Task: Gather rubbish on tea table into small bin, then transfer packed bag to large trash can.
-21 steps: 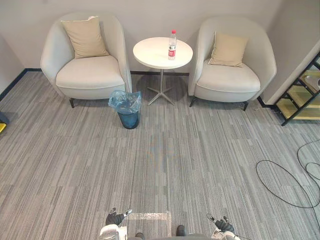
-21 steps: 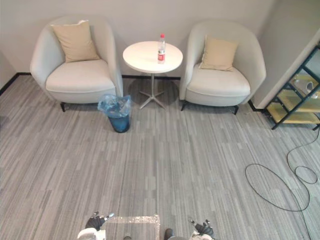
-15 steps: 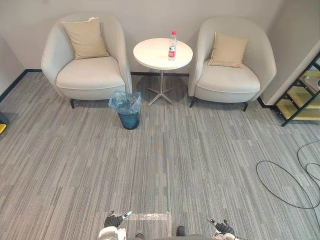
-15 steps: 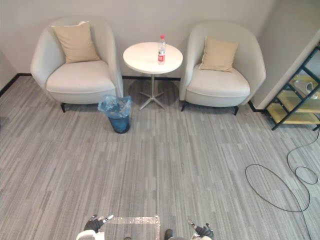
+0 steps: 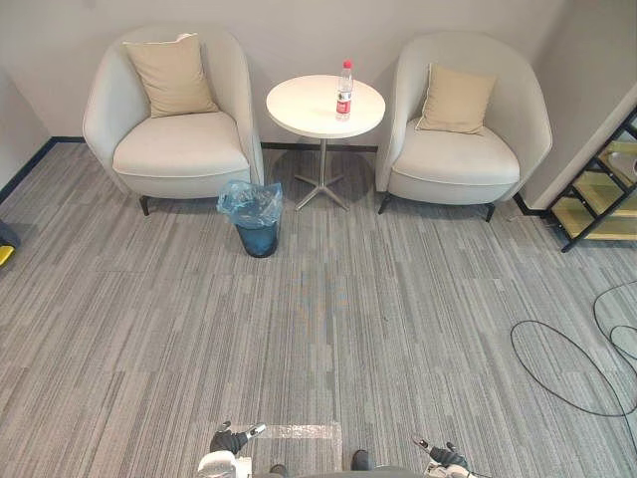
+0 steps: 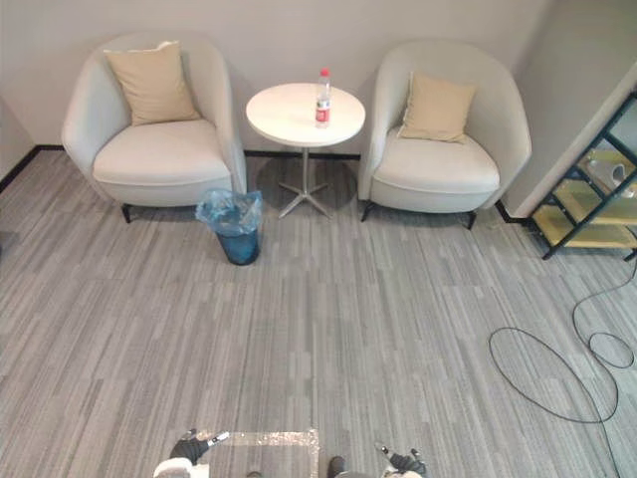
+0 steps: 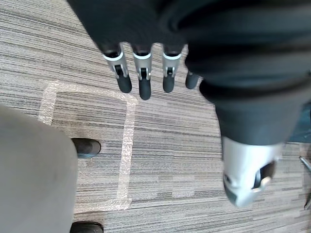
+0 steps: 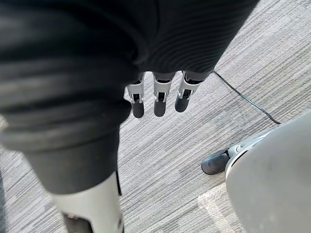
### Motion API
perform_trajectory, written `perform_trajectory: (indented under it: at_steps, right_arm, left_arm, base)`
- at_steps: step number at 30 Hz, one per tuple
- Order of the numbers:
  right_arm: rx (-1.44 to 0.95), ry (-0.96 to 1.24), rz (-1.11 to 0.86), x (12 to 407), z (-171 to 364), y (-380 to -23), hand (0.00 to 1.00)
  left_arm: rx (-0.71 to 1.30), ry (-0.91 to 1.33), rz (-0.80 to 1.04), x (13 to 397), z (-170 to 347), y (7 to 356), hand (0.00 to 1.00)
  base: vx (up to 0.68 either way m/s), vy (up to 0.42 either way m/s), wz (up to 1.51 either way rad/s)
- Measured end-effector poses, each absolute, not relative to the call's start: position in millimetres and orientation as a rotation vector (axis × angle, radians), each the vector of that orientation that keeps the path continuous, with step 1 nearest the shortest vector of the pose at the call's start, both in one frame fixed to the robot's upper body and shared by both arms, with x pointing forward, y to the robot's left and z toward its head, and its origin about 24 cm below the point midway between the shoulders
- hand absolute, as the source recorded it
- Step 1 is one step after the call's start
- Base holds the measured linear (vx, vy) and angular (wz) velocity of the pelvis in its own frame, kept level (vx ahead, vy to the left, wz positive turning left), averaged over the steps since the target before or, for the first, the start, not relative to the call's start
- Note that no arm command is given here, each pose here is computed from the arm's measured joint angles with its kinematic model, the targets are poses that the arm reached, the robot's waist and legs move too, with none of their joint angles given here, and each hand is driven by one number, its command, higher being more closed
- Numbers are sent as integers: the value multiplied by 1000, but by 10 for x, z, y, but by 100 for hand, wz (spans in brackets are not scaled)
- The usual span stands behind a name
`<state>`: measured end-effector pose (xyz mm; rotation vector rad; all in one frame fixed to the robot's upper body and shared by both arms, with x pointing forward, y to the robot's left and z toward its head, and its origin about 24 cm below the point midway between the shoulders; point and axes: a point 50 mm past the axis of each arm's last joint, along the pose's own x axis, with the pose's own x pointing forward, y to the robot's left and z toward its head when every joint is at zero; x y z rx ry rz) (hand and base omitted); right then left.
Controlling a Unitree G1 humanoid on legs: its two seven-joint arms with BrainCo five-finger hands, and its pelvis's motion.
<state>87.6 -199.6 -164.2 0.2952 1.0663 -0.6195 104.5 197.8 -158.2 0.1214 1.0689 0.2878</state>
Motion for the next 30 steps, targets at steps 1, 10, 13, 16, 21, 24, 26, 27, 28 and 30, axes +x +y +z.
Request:
perform_trajectory:
  at_steps: [1, 10, 13, 16, 21, 24, 26, 27, 28, 30]
  right_arm:
    - [295, 1066, -619, 877, -1642, -1997, 0]
    - [297, 1064, -614, 887, -1640, -1993, 0]
    - [300, 1057, -605, 913, -1636, -1981, 0]
    - [305, 1037, -611, 935, -1621, -2011, 0]
    - [313, 998, -608, 961, -1587, -2001, 0]
    - [308, 978, -605, 1013, -1563, -2022, 0]
    - [308, 964, -596, 1071, -1547, -2016, 0]
    - [299, 961, -587, 1089, -1542, -2014, 0]
    - [298, 959, -584, 1103, -1538, -2014, 0]
    - [285, 961, -590, 1093, -1536, -2062, 0]
  left_arm:
    - [121, 1073, 286, 1044, -1586, 1976, 0]
    - [116, 1076, 261, 1059, -1589, 1959, 0]
    - [124, 1070, 253, 1088, -1582, 1953, 0]
    - [117, 1053, 250, 1147, -1566, 1930, 0]
    - [82, 962, 282, 1319, -1464, 1954, 0]
    - [69, 950, 278, 1332, -1457, 1907, 0]
    - [67, 943, 277, 1345, -1449, 1900, 0]
    - [67, 943, 275, 1344, -1449, 1897, 0]
    - [67, 943, 274, 1350, -1449, 1892, 0]
    - [72, 961, 256, 1324, -1473, 1857, 0]
  base:
    - [0, 0, 0]
    - [0, 0, 0]
    - [-5, -12, 4]
    - [-4, -11, 2]
    - [56, -67, 4]
    - [171, -19, -26]
    - [280, 98, -48]
    - [311, 172, -61]
    - [264, 169, -58]
    - [377, 269, -65]
